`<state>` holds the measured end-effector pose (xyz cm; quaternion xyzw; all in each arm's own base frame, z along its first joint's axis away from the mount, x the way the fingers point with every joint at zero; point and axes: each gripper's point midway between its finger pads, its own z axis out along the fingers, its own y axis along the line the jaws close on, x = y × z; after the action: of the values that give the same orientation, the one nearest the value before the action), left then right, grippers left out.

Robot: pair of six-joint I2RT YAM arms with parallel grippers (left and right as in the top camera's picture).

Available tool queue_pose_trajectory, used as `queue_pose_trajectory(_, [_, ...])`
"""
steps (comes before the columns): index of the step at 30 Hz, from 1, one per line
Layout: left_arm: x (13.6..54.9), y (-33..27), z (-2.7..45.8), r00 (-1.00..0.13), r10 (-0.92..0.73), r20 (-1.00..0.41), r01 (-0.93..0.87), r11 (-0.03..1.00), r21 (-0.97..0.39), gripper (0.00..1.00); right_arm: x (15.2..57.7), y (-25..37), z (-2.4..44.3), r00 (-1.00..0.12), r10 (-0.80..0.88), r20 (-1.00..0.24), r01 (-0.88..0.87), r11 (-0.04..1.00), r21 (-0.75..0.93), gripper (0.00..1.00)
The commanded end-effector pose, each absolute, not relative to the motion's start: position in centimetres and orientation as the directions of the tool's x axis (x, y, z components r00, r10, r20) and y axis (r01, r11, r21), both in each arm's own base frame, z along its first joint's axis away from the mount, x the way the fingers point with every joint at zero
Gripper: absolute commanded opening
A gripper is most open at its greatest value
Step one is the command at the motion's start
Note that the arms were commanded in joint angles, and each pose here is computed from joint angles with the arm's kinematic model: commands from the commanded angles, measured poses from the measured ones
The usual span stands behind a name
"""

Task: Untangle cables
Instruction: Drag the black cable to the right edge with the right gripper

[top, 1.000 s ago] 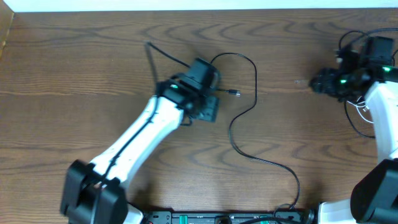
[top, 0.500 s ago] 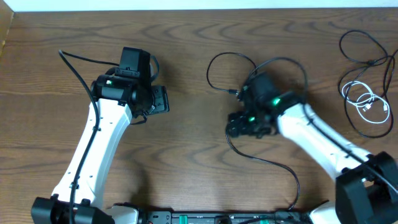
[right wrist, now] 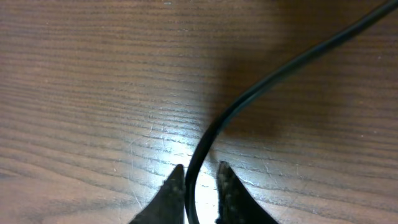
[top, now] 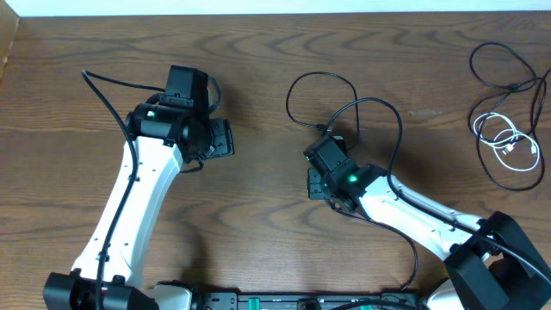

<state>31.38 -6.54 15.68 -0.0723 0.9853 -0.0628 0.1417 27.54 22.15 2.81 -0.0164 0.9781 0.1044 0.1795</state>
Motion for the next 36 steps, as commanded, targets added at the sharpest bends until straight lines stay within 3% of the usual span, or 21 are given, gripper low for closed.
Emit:
queue_pose_trajectory(1, [31.4,-6.3,15.9,-0.946,-0.174,-0.274,-0.138,0.98,-0.143,0.68,26.9,22.2,2.5,-0.939,-0.005,-0.343,-0.077,0.977,0.198,0.15])
queue_pose_trajectory(4, [31.4,-6.3,15.9,-0.946,-0.174,-0.274,-0.138,0.98,-0.143,0.68,27.2,22.5,2.7,-0.935,-0.004,-0.356,-0.083,0.975,0.207,0.01])
queue_pose_trajectory(9, [31.4,-6.3,15.9,-0.946,-0.174,-0.274,-0.138,0.98,-0.143,0.68,31.2,24.0,7.9,-0.85,-0.213,-0.481,-0.311,0.941,0.134,0.01])
queue_pose_trajectory(12, [31.4,-6.3,15.9,-0.946,-0.174,-0.274,-0.138,0.98,-0.143,0.68,34.9,22.9,13.7,-0.823,-0.2,-0.532,-0.307,0.944,0.121,0.01])
queue_pose_trajectory(14, [31.4,-6.3,15.9,-0.946,-0.174,-0.274,-0.138,0.98,-0.143,0.68,38.0,22.1,19.2,-0.768,-0.205,-0.607,-0.36,0.921,0.146,0.01])
queue_pose_trajectory(16, [31.4,-6.3,15.9,-0.946,-0.174,-0.274,-0.138,0.98,-0.143,0.68,39.5,21.9,22.0,-0.709,-0.233,-0.666,-0.414,0.902,0.125,0.01])
queue_pose_trajectory(18, [31.4,-6.3,15.9,-0.946,-0.174,-0.274,-0.138,0.98,-0.143,0.68,41.3,22.8,24.5,-0.554,-0.336,-0.762,-0.524,0.852,0.005,0.01])
queue_pose_trajectory(20, [31.4,-6.3,15.9,-0.946,-0.174,-0.274,-0.138,0.98,-0.143,0.68,42.5,23.7,25.4,-0.484,-0.347,-0.803,-0.552,0.833,-0.027,0.01])
queue_pose_trajectory(25, [31.4,-6.3,15.9,-0.946,-0.174,-0.274,-0.139,0.98,-0.143,0.68,44.2,27.7,21.4,-0.444,-0.396,-0.804,-0.655,0.755,-0.011,0.01])
queue_pose_trajectory(30, [31.3,-6.3,15.9,-0.947,-0.173,-0.27,-0.139,0.98,-0.141,0.68,42.9,31.5,12.2,-0.426,-0.579,-0.695,-0.788,0.615,-0.03,0.01])
queue_pose_trajectory(34, [31.1,-6.2,15.8,-0.95,-0.172,-0.261,-0.14,0.981,-0.138,0.67,43.1,31.0,12.6,-0.489,-0.607,-0.627,-0.785,0.619,0.014,0.01])
queue_pose_trajectory(36, [31.1,-6.2,15.8,-0.95,-0.172,-0.261,-0.14,0.981,-0.137,0.67,42.2,29.4,14.0,-0.603,-0.578,-0.549,-0.73,0.677,0.089,0.01])
